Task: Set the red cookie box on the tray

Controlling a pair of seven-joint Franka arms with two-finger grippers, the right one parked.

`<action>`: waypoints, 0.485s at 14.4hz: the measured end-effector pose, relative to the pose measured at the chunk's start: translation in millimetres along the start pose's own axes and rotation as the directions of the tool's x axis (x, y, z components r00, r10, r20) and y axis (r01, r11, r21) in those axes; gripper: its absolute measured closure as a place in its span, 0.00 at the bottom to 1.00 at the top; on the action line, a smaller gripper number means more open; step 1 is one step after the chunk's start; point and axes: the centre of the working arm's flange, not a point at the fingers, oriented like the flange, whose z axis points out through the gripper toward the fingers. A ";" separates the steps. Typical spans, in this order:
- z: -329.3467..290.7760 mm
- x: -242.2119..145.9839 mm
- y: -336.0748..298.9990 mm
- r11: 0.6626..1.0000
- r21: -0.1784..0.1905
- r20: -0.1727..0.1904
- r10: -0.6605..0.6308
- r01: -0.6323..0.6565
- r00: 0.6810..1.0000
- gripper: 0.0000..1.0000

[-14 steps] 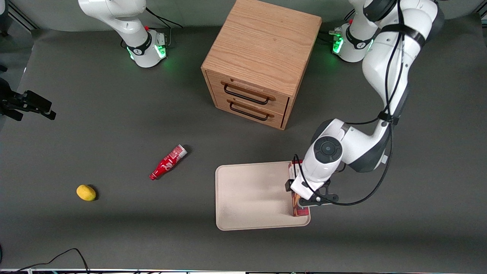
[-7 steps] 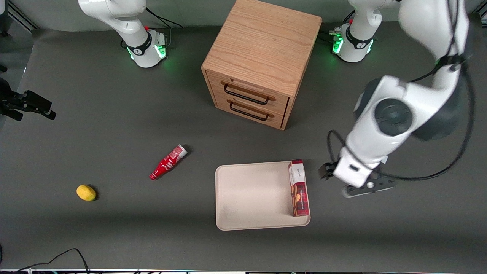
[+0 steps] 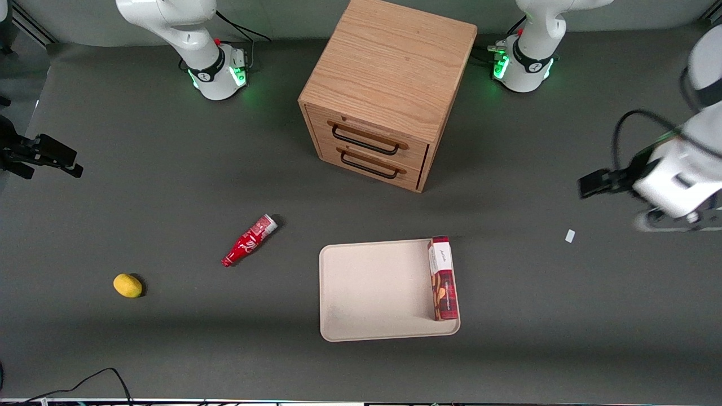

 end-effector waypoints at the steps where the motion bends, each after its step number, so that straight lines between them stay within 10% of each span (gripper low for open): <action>1: -6.8 -16.1 -17.7 1.000 -0.007 0.005 0.007 -0.007 1.000 0.00; 7: -15.8 -94.6 -45.9 1.000 -0.013 0.013 0.020 -0.020 1.000 0.00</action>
